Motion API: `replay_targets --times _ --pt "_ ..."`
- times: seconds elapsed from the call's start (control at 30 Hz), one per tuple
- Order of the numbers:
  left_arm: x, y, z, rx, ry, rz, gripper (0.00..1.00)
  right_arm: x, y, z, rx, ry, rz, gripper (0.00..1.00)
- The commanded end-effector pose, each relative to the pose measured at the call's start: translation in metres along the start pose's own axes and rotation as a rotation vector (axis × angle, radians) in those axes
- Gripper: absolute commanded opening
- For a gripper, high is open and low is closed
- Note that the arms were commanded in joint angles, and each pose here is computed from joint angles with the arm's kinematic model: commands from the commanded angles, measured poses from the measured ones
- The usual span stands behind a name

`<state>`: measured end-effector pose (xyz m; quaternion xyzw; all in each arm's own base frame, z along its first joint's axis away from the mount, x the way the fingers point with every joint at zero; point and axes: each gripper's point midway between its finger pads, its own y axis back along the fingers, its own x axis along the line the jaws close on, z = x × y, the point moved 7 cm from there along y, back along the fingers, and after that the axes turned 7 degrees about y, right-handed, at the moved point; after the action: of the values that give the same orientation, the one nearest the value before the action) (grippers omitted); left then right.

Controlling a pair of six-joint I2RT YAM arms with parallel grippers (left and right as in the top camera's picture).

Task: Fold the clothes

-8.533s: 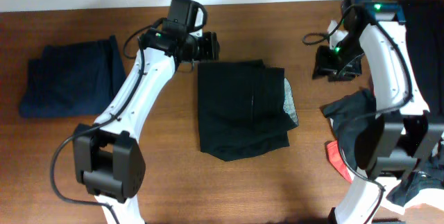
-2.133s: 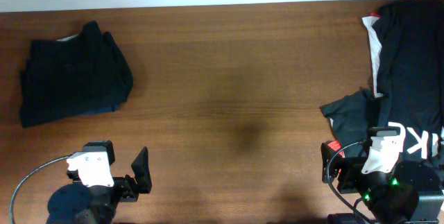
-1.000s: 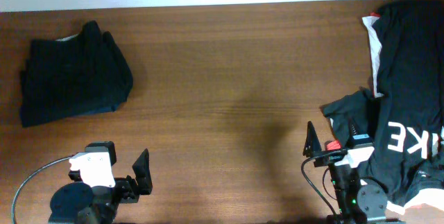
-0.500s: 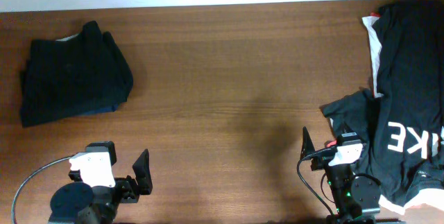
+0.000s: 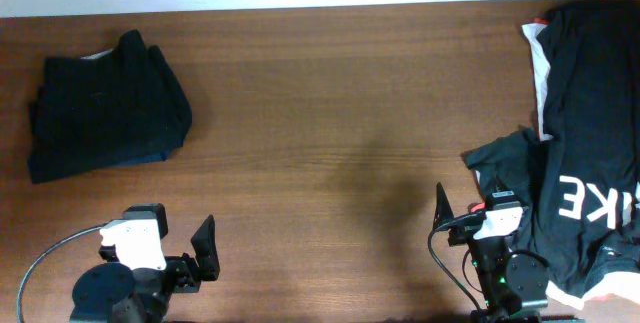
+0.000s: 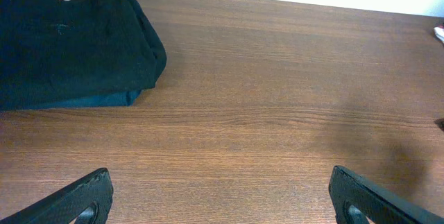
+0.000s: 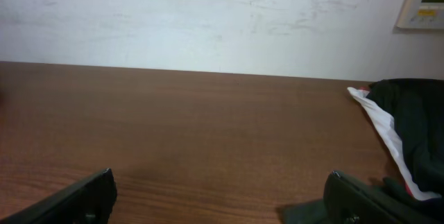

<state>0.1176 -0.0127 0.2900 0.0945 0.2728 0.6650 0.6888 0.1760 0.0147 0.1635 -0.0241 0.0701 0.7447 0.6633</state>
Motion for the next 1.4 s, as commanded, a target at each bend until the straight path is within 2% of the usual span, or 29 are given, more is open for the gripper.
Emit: replay_targets --times 0.0,0.2,0.4,0.67,0.93,1.37 --pt "0.001 0.001 0.0 -0.007 0.009 0.006 0.99 0.0 0.0 -0.002 0.002 0.007 -0.006 0.99" --pt "0.002 0.0 -0.003 0.005 0.007 0.012 0.99 0.0 0.0 -0.002 0.002 0.007 -0.006 0.99" --pt "0.019 -0.015 -0.031 -0.017 0.005 0.095 0.99 0.0 0.0 -0.002 0.002 0.007 -0.006 0.99" --pt "0.033 -0.08 -0.074 -0.22 0.012 0.035 0.99 0.0 0.0 -0.002 0.002 0.007 -0.006 0.99" --pt "0.033 -0.111 -0.071 -0.482 0.02 -0.04 0.99 0.0 0.0 -0.002 0.002 0.007 -0.006 0.99" --pt "0.031 -0.113 -0.077 -0.44 0.011 -0.064 0.99 0.0 0.0 -0.002 0.002 0.007 -0.006 0.99"
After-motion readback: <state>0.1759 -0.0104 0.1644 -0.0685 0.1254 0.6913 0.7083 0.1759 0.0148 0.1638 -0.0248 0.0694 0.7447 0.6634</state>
